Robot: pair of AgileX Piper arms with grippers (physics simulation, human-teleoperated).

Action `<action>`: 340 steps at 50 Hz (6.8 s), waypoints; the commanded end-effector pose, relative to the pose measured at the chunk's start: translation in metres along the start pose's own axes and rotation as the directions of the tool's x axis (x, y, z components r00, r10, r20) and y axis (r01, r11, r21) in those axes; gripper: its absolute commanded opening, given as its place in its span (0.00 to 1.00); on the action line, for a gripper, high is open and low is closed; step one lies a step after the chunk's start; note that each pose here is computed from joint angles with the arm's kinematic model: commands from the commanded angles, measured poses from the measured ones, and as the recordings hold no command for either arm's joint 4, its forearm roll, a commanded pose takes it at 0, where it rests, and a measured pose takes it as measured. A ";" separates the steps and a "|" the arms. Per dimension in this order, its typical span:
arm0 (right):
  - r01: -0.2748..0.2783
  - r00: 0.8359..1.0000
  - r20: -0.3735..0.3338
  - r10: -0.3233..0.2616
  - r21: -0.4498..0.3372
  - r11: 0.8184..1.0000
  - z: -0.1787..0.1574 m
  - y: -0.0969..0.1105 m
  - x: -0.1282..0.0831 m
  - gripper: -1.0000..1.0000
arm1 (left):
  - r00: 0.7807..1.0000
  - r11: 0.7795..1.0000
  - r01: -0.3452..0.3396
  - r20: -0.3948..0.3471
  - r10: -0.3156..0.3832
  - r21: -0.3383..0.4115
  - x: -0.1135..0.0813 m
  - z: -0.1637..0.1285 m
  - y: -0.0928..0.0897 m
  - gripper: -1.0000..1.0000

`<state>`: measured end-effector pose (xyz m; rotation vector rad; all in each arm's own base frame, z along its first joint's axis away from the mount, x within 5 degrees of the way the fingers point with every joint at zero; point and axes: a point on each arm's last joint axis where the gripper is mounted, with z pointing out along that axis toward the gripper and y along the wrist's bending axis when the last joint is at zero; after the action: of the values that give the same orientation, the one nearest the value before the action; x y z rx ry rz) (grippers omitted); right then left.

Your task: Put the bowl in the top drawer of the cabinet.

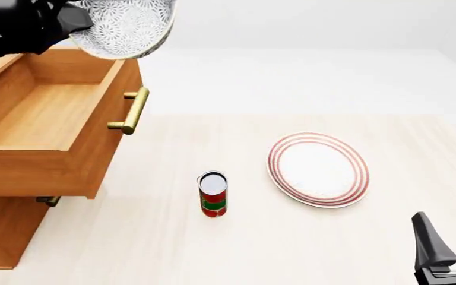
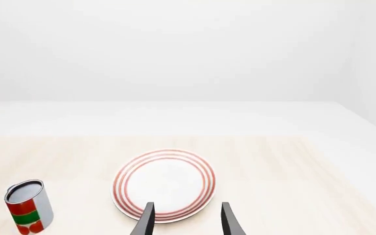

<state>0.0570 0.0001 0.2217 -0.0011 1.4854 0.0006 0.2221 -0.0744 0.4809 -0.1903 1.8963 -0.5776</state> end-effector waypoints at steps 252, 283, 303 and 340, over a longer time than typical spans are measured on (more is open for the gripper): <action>0.000 1.000 0.000 0.000 0.000 1.000 0.000 0.000 0.000 1.00 | 0.993 0.869 -0.016 -0.108 -0.043 -0.494 -0.011 0.034 0.141 0.00; 0.000 1.000 0.000 0.000 0.000 1.000 0.000 0.000 0.005 1.00 | 0.991 0.859 -0.012 -0.120 -0.057 -0.512 -0.004 0.049 0.157 0.00; 0.000 1.000 0.000 0.000 0.000 1.000 0.000 0.000 0.005 1.00 | 0.990 0.856 -0.007 -0.127 -0.068 -0.517 0.002 0.057 0.164 0.00; 0.000 1.000 0.000 0.000 0.000 1.000 0.000 0.000 0.001 1.00 | 0.988 0.849 -0.006 -0.133 -0.075 -0.529 0.008 0.060 0.173 0.00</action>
<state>0.0572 0.0001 0.2184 -0.0013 1.4857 0.0006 0.2956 0.0510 0.3798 -0.5411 2.1603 -0.0780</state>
